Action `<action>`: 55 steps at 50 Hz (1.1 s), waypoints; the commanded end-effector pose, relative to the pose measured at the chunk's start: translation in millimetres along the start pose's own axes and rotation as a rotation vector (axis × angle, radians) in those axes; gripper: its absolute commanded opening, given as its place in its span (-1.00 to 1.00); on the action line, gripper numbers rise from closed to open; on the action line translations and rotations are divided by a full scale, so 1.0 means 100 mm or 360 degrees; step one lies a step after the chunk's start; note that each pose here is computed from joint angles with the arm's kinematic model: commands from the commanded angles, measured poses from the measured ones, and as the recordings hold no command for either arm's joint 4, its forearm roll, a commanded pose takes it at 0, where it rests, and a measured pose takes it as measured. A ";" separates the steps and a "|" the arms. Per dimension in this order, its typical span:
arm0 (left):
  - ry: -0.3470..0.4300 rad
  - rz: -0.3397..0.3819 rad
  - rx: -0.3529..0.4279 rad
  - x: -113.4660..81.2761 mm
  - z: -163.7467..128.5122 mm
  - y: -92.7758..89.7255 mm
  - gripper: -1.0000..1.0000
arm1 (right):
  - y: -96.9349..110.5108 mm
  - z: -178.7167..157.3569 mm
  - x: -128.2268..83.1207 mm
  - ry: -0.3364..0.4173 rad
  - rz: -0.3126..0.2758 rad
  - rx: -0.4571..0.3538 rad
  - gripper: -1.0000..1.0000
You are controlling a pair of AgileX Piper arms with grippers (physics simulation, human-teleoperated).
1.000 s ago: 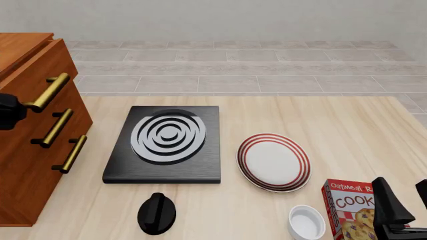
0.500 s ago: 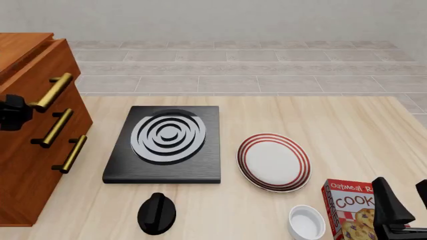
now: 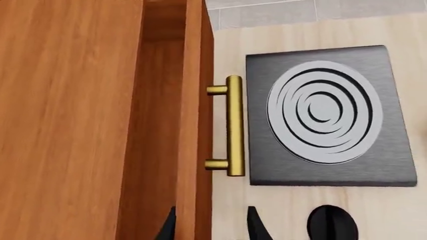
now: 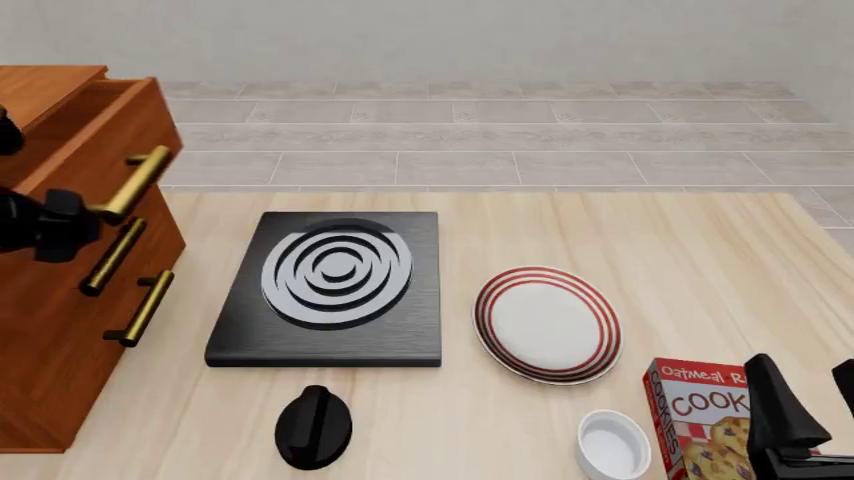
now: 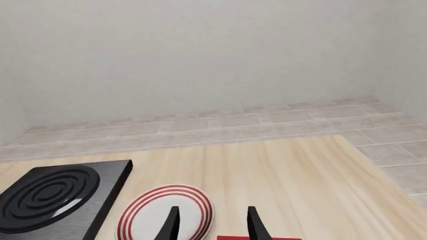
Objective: Pick the akita bowl in the top layer of the wooden cabinet and place it on the plate.
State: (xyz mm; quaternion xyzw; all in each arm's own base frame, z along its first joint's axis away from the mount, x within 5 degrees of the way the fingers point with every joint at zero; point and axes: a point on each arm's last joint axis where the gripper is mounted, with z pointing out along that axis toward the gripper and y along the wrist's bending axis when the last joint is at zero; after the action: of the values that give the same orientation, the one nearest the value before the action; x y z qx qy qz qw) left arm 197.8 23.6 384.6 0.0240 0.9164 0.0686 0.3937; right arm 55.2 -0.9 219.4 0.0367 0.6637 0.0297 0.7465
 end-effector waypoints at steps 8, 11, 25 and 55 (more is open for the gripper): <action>0.0051 0.0056 0.0210 -0.02 0.05 -0.30 1.00 | 0.00 0.00 0.00 0.0001 0.0000 0.0001 1.00; 0.0050 0.0062 0.0226 -0.02 0.04 -0.33 1.00 | 0.00 0.00 0.00 0.0000 0.0000 -0.0001 1.00; 0.0035 0.0092 0.0279 -0.05 -0.01 -0.42 1.00 | 0.00 0.00 -0.01 -0.0007 0.0007 0.0000 1.00; 0.0016 0.0151 0.0369 -0.13 -0.02 -0.59 1.00 | 0.00 0.00 -0.01 -0.0009 0.0011 0.0000 1.00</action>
State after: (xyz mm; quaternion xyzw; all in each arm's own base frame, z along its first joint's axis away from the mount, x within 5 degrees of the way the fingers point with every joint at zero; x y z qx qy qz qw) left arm 201.0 -23.8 387.3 0.0886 0.9187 -0.0025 0.3850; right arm 55.1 -0.9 220.4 0.0390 0.6617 0.0319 0.7481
